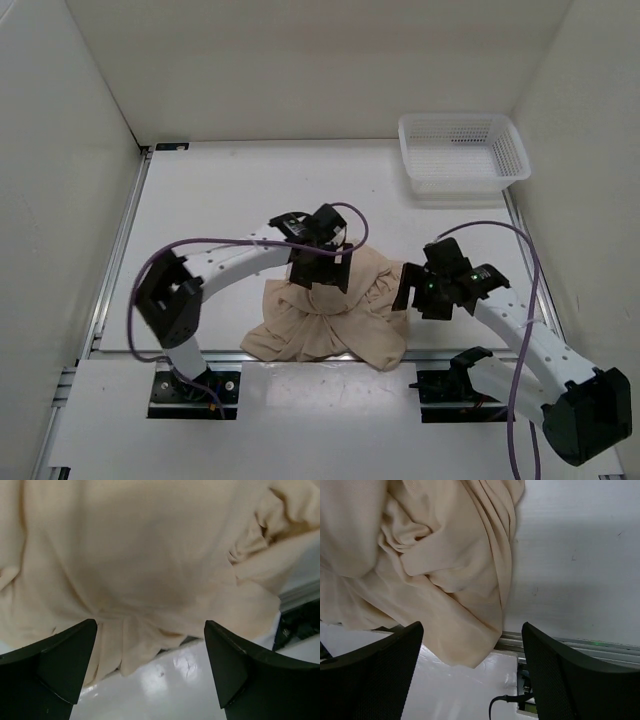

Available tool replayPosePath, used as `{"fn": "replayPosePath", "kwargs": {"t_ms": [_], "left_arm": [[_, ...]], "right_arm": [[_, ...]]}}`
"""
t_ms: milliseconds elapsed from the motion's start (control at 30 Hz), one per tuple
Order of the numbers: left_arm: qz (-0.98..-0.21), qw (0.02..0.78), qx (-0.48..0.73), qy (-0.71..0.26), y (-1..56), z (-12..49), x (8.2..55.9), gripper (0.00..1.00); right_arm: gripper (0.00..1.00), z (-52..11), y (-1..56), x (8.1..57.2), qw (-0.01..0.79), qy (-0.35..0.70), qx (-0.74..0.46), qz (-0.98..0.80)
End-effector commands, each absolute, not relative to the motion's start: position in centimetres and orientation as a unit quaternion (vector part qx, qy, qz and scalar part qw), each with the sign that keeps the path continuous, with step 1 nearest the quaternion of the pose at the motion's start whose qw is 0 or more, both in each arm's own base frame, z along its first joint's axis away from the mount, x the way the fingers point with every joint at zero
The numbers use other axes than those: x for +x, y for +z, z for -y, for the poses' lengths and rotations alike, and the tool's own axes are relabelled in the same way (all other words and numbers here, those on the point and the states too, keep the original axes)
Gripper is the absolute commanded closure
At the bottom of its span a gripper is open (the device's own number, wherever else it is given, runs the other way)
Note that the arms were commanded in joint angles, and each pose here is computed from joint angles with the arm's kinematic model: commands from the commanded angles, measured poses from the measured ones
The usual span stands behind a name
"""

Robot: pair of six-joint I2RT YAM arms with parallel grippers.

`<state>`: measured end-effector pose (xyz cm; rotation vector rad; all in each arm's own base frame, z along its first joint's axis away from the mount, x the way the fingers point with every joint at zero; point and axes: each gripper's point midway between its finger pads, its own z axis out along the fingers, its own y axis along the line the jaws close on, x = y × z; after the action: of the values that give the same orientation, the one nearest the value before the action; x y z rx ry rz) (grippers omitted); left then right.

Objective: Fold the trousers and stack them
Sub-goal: Move the trousers to the center of the board, then flatten the trousers out

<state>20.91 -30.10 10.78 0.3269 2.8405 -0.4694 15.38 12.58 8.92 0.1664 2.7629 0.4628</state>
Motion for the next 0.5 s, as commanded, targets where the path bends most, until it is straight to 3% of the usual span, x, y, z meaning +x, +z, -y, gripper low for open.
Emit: {"fn": "replayPosePath", "kwargs": {"t_ms": [0, 100, 233, 300, 333, 367, 400, 467], "left_arm": [[-0.977, 0.116, 0.098, -0.147, 8.5, 32.0, 22.3, 0.0], [-0.98, 0.107, 0.098, -0.138, 7.1, 32.5, 22.7, 0.08], [-0.982, 0.096, 0.098, -0.128, 5.8, 32.9, 23.0, 0.61], [-0.983, 0.093, 0.085, -0.133, 5.8, 32.1, 24.0, 0.9], [-0.98, 0.105, 0.085, -0.147, 7.3, 32.0, 24.4, 0.9], [-0.979, 0.111, 0.078, -0.151, 8.3, 31.5, 24.7, 0.9], [-0.976, 0.133, 0.071, -0.156, 9.9, 30.6, 26.2, 0.9], [-0.964, 0.18, 0.06, -0.185, 14.9, 29.3, 27.7, 0.9]], "right_arm": [[0.15, -14.8, 8.8, 15.7, 0.162, 0.213, 0.059, -0.962], [0.15, -15.6, 7.4, 15.9, 0.145, 0.216, 0.057, -0.964], [0.21, -16.2, 5.0, 17.3, 0.129, 0.199, 0.057, -0.97], [0.48, -16.7, 4.9, 18.8, 0.143, 0.194, 0.048, -0.969], [0.65, -16.6, 4.0, 19.0, 0.13, 0.178, 0.045, -0.974], [0.91, -17.1, 4.6, 20.0, 0.136, 0.181, 0.04, -0.973], [1.0, -16.9, 4.2, 20.8, 0.135, 0.169, 0.037, -0.976], [1.0, -17.7, 7.2, 23.5, 0.173, 0.174, 0.023, -0.969]]}}
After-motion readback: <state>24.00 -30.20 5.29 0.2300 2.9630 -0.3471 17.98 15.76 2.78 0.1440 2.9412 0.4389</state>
